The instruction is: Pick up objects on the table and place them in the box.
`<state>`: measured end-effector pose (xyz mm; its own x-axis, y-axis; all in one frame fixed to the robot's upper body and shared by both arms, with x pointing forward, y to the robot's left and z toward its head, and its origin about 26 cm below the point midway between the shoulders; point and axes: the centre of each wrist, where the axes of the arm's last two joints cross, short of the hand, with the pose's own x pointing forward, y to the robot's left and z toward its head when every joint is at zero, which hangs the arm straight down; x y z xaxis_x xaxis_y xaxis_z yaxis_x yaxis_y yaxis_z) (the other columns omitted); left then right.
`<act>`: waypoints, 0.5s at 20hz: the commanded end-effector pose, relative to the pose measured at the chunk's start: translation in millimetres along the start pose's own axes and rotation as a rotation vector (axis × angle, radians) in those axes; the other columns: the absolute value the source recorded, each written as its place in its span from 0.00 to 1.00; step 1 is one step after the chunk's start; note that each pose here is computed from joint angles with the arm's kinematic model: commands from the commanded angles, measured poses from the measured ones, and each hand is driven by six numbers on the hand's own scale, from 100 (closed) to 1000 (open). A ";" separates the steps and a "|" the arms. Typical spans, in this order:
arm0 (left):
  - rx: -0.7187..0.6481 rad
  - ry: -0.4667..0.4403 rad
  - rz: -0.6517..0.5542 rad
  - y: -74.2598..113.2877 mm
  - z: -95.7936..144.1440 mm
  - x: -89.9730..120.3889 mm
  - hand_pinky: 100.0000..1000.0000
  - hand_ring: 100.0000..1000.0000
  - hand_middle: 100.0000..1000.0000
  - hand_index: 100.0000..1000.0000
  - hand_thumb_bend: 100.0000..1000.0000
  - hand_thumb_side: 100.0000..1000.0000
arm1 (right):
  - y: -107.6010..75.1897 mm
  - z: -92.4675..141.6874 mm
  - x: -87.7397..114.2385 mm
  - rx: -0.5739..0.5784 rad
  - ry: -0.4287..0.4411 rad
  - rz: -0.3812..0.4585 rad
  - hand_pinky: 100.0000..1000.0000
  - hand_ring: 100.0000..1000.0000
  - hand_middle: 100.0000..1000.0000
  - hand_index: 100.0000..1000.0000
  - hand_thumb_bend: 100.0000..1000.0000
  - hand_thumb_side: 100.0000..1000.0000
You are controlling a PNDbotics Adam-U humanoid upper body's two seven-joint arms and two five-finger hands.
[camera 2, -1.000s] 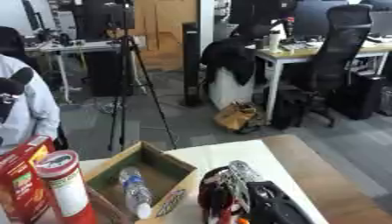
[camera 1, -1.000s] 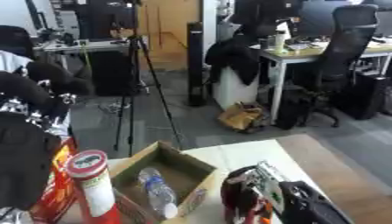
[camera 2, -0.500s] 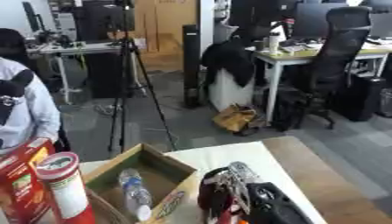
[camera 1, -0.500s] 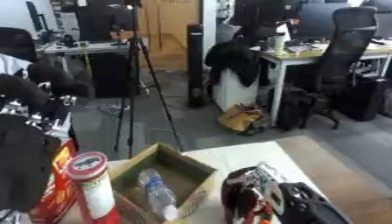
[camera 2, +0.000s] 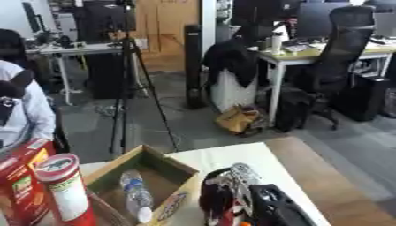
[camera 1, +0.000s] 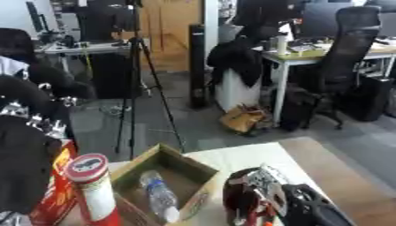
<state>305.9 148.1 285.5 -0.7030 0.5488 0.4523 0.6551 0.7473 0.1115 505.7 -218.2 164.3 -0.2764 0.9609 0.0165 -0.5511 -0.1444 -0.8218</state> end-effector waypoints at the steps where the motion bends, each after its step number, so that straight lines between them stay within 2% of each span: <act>1: -0.011 -0.020 -0.012 -0.1 -5.0 4.7 1.00 0.63 0.58 0.56 0.00 0.72 | -19.1 11.5 -0.7 -0.062 0.001 0.004 0.00 0.62 0.58 0.68 0.28 0.12; 5: -0.010 -0.020 -0.013 0.1 -4.9 4.8 1.00 0.63 0.58 0.56 0.00 0.72 | -21.4 12.9 0.6 -0.076 0.002 0.001 0.00 0.61 0.52 0.64 0.25 0.12; 6: -0.010 -0.020 -0.013 0.1 -4.8 4.8 1.00 0.63 0.58 0.56 0.00 0.72 | -21.6 13.0 0.9 -0.078 0.002 0.001 0.00 0.60 0.48 0.61 0.23 0.12; 10: -0.010 -0.020 -0.014 0.1 -4.8 4.7 1.00 0.63 0.58 0.56 0.00 0.72 | -22.6 13.7 1.3 -0.088 0.005 -0.001 0.00 0.58 0.44 0.59 0.19 0.12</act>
<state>305.9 148.1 285.5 -0.7050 0.5461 0.4524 0.6529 0.7489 0.1135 505.3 -216.0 168.5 -0.2692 0.9628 0.0220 -0.5288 -0.1287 -0.8389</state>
